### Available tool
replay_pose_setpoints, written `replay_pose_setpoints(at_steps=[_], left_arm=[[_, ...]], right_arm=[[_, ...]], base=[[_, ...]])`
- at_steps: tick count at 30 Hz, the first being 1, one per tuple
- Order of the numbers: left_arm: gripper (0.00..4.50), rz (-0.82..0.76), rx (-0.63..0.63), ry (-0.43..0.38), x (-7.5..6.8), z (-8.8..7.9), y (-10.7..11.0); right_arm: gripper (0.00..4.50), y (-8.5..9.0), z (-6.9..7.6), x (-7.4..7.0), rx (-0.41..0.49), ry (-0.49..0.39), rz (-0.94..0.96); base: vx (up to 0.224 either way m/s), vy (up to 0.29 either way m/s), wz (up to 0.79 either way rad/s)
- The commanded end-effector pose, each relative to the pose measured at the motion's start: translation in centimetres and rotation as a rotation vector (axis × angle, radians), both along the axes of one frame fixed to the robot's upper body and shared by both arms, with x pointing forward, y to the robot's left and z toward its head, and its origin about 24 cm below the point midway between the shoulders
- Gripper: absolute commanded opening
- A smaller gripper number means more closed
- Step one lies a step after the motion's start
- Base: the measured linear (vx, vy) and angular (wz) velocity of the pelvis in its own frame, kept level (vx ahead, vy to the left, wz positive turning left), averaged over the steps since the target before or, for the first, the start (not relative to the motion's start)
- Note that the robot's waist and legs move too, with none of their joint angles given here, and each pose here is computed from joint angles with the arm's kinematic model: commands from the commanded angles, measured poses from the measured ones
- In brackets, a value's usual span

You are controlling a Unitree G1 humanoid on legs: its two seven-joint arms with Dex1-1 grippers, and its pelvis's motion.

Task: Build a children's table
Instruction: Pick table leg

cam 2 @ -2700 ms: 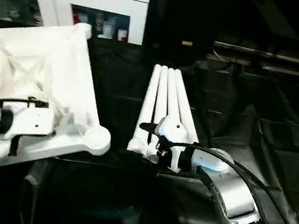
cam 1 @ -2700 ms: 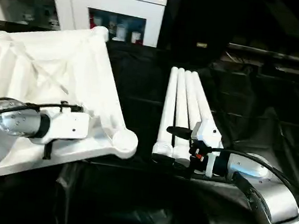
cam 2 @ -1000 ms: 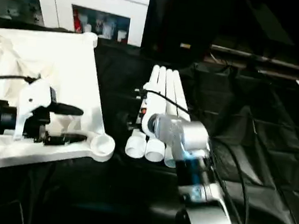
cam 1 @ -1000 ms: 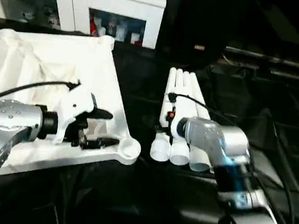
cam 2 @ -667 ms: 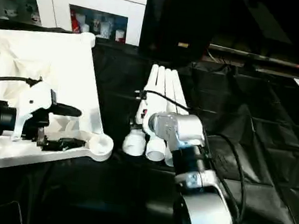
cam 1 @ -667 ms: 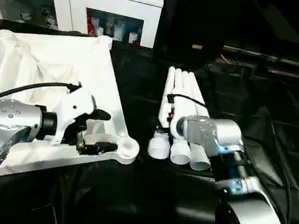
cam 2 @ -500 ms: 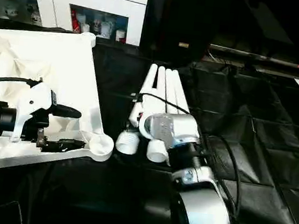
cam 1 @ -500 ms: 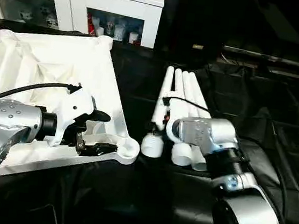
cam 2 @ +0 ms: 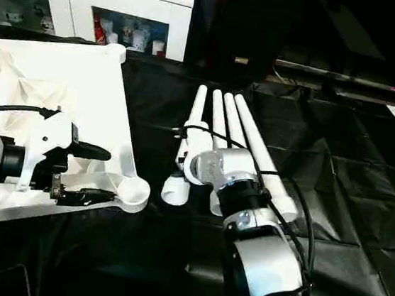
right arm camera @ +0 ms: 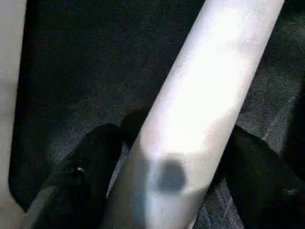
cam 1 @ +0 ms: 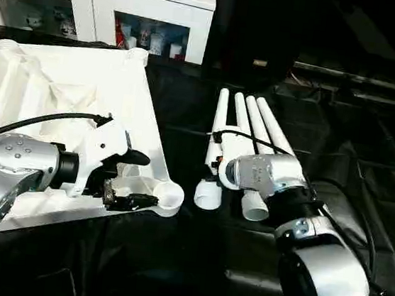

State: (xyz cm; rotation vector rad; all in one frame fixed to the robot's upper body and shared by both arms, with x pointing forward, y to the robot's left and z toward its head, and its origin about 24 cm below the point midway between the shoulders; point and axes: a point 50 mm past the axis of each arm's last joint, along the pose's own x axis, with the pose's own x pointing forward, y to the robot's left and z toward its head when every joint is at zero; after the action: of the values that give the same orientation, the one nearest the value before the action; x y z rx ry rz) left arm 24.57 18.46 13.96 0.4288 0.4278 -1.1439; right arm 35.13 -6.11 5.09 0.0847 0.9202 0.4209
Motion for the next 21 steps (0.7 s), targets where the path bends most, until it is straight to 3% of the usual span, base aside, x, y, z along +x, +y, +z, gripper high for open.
replay_pose_setpoints(at_steps=[1,3,8,21], left_arm=[[4.50,-0.018,0.020,0.000,-0.2,0.1,-0.3],[4.50,0.012,0.046,-0.002,-0.3,-0.2,-0.2],[4.50,0.090,-0.019,-0.052,0.1,-0.3,-0.8],[4.50,0.130,-0.083,-0.115,0.6,-0.3,-1.3]], right_arm=[[3.05,-0.9,-0.9,-0.2,-0.012,0.041,-0.034],[2.96,-1.4,-1.5,-0.4,-0.006,0.059,-0.060],[2.50,-2.6,-2.9,-1.1,0.011,0.101,-0.117],[2.02,-3.5,-3.2,-1.0,0.058,0.108,-0.176]], base=[[0.000,0.000,0.00],[0.000,0.000,0.00],[0.000,0.000,0.00],[0.000,0.000,0.00]])
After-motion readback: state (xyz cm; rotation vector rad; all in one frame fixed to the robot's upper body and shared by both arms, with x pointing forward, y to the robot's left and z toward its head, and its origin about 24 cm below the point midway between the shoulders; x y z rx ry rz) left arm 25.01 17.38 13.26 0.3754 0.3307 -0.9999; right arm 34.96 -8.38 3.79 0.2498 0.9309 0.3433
